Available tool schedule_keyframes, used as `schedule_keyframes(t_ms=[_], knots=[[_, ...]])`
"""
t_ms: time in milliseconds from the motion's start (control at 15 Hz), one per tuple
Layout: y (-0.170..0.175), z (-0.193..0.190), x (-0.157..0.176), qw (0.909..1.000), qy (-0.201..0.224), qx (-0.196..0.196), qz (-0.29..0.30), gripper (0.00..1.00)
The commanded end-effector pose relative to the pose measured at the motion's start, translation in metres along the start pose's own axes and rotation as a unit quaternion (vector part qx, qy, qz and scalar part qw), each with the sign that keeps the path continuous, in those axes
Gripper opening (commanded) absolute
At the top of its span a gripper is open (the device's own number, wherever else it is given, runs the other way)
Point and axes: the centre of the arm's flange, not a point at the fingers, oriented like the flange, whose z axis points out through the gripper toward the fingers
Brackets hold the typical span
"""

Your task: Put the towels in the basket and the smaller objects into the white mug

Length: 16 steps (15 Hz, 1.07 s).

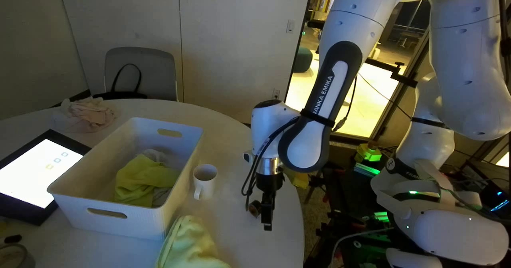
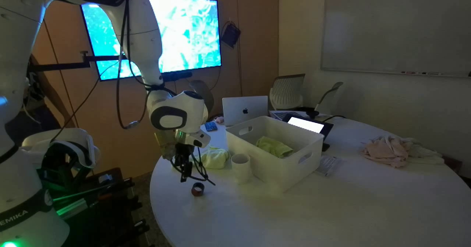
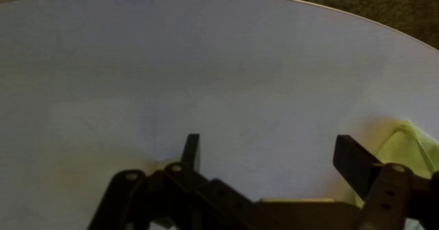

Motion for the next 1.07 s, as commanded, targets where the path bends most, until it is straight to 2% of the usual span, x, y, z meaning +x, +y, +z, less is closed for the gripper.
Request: schedule_keyframes(t_ms=[0, 467, 1000], knots=[[0.006, 0.008, 0.007, 0.9998, 0.000, 0.018, -0.001, 1.00], [0.030, 0.015, 0.011, 0.9993, 0.007, 0.036, 0.002, 1.00], [0.042, 0.019, 0.028, 0.9966, 0.028, 0.061, -0.048, 1.00]])
